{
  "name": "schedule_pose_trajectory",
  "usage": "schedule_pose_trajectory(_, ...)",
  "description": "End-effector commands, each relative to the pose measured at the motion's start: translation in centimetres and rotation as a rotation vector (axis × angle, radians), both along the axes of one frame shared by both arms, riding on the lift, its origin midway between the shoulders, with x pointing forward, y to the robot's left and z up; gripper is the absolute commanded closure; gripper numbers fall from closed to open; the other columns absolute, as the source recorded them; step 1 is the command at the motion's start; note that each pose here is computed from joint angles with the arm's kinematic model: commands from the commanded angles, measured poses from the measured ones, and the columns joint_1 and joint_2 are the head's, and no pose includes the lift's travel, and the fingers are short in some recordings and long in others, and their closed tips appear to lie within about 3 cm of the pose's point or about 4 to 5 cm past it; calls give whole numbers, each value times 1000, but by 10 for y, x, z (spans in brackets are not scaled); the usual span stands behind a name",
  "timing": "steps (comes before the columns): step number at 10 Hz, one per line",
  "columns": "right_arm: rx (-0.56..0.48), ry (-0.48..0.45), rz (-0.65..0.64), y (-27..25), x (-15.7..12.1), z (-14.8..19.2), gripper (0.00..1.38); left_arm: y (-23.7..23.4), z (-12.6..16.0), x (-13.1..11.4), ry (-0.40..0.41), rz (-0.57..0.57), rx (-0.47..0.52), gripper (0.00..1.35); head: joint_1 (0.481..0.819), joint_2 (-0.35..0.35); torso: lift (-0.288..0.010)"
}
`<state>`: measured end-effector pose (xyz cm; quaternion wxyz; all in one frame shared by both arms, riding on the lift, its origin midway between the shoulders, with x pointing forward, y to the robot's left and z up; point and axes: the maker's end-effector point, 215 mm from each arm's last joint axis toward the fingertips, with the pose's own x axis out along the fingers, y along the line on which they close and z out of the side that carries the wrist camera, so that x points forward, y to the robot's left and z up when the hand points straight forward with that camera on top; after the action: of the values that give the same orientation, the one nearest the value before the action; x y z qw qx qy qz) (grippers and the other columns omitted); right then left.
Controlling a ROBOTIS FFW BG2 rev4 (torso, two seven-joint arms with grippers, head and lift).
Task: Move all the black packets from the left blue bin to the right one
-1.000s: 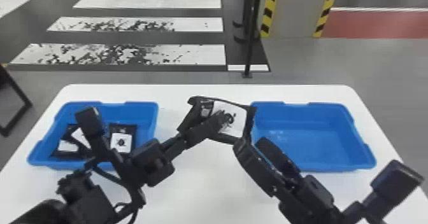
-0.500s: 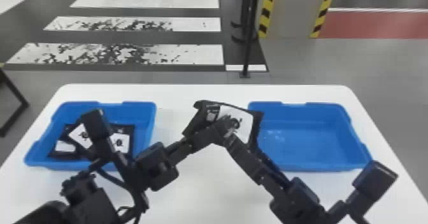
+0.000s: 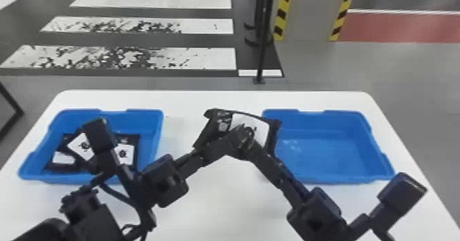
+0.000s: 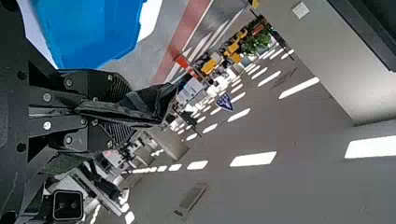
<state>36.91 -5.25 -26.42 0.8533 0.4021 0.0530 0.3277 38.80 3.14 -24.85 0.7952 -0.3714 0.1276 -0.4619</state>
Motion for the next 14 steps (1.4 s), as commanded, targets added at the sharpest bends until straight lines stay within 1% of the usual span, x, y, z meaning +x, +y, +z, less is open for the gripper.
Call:
schedule_pose_trajectory(1, -3, -3, -4, -1, 0, 0, 1280, 3, 3, 2, -4, 17, -14, 1065, 695, -32, -140)
schedule_pose_trajectory(2, -2, -3, -6, -1, 1, 1, 1280, 13, 2, 7, 2, 56, -21, 579, 695, -32, -140)
schedule_pose_trajectory(3, -8, 4, -14, -4, 4, -2, 1280, 27, 3, 13, -4, 105, -28, 208, 695, -26, -140)
schedule_pose_trajectory(4, -37, 19, -43, -16, 12, -13, 1280, 36, 2, 14, 1, 127, -40, 76, 695, -11, -140)
schedule_pose_trajectory(5, -107, 27, -88, -38, 27, -33, 1280, 41, 0, 13, 8, 134, -39, 142, 695, -2, -140)
schedule_pose_trajectory(6, -208, 28, -143, -69, 49, -55, 1280, 43, 0, 9, 9, 140, -35, 171, 695, -5, -140)
schedule_pose_trajectory(7, -279, 36, -185, -95, 69, -74, 1280, 47, -2, 5, 15, 148, -33, 171, 695, -28, -140)
schedule_pose_trajectory(9, -443, 55, -243, -143, 115, -112, 1280, 58, -12, -1, 42, 168, -20, 171, 695, -97, -140)
schedule_pose_trajectory(11, -588, 109, -319, -199, 146, -143, 1280, 65, -13, -3, 44, 183, -15, 171, 695, -134, -140)
schedule_pose_trajectory(12, -647, 121, -350, -221, 157, -150, 1268, 67, -14, -3, 46, 189, -15, 171, 695, -161, -140)
schedule_pose_trajectory(13, -703, 120, -375, -235, 165, -149, 1217, 70, -16, -4, 51, 195, -13, 171, 695, -188, -140)
schedule_pose_trajectory(14, -723, 121, -388, -238, 166, -148, 999, 74, -15, -4, 48, 205, -10, 171, 695, -212, -140)
